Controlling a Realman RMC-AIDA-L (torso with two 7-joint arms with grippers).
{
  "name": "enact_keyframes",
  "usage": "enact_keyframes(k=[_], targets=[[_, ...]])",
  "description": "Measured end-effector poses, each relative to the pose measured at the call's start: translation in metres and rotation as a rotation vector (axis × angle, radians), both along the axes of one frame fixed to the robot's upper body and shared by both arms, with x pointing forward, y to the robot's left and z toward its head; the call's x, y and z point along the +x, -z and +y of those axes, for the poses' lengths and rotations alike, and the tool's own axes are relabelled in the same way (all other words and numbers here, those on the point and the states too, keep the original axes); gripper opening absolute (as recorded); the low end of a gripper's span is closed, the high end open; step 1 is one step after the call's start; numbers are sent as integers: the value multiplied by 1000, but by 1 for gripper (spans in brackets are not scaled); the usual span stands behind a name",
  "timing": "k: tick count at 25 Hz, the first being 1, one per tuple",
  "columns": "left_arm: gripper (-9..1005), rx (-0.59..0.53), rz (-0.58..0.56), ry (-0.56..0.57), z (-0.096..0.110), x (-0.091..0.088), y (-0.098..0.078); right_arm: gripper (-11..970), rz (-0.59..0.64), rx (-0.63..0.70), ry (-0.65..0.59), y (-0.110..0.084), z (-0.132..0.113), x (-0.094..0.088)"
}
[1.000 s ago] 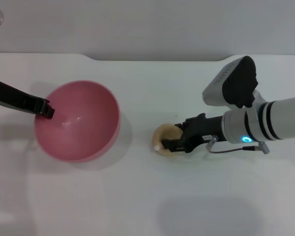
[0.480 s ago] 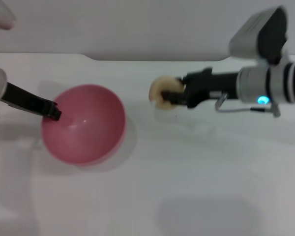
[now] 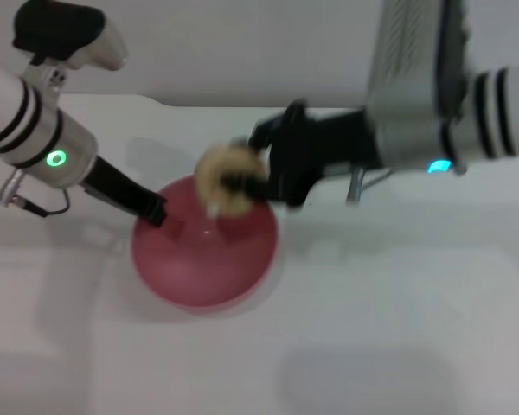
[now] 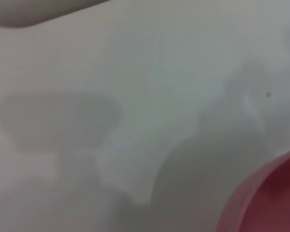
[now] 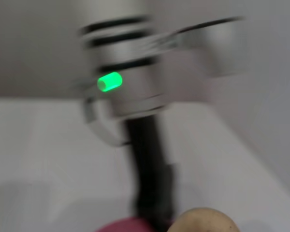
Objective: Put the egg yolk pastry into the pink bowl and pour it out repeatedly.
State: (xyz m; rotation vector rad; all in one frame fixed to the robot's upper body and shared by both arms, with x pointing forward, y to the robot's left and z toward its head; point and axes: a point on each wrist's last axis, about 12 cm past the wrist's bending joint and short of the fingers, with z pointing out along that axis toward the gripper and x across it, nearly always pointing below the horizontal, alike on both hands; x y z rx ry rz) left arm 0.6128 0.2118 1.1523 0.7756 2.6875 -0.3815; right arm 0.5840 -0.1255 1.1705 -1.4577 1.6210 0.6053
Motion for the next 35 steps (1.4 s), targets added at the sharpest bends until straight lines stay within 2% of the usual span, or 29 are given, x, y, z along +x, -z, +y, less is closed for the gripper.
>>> enact_keyframes(k=[5,12,17,19,21,23,29,32,35], targets=[[0,-22,-12,53,-17,2,-7,344,34,-96,-105,18,22,-14],[-1,-31,-36,51,-18,5,-11,311,80,-104,-84,20,26,-16],[-1,-28,-51,35,-13,6,-8,518,84,-67,-24,15,15,-10],[-1,-30,-77,20,-9,7,-8,517,86,-11,66,10,1,-2],[-1,-47,-163,3,-2,4,-11,517,96,58,185,6,-18,8],[-1,-67,-275,19,1,-6,-14,516,116,123,312,5,-45,17],[-2,-77,-736,159,-25,-48,-16,523,215,225,590,28,-119,22],[-1,-26,-958,236,-42,-67,-5,526,262,264,687,41,-145,18],[-1,1,-1103,266,-57,-79,8,529,296,304,747,50,-160,12]])
